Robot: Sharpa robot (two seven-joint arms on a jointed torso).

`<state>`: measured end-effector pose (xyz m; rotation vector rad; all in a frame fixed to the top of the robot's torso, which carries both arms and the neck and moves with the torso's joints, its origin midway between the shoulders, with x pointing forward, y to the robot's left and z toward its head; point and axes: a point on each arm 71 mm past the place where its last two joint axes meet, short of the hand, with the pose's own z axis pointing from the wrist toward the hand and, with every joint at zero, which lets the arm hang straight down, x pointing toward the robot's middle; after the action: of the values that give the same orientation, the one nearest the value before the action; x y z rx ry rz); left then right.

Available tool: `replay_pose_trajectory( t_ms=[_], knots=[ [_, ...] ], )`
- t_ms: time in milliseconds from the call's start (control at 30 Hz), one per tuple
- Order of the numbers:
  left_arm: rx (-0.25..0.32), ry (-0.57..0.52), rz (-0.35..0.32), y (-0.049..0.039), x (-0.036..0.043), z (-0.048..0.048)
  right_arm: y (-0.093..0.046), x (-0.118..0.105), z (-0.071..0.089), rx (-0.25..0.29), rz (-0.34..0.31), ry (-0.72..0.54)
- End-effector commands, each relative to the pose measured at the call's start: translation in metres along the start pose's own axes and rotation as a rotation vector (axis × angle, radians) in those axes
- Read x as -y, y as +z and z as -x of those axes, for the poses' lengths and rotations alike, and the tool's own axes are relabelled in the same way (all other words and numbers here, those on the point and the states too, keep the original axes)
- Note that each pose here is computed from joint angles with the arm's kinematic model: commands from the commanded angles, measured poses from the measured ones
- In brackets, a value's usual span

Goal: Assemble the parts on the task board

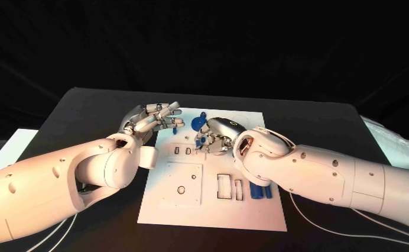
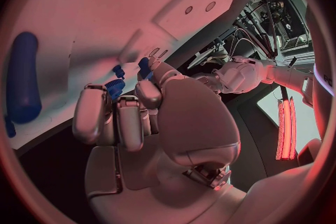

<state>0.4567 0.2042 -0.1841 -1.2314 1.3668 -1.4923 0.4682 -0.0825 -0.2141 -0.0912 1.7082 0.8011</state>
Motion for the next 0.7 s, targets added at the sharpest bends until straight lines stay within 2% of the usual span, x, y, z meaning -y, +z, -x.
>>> replay_pose_trajectory(
  t_ms=[33,700],
  knots=[
    [-0.023,-0.009,-0.008,0.0004,0.0011,-0.0036,0.0011,-0.0002,-0.0066,-0.027,-0.026,-0.060],
    [-0.025,-0.010,-0.006,0.0006,0.0008,-0.0043,0.0022,-0.0059,-0.0162,-0.051,-0.021,-0.073]
  ],
)
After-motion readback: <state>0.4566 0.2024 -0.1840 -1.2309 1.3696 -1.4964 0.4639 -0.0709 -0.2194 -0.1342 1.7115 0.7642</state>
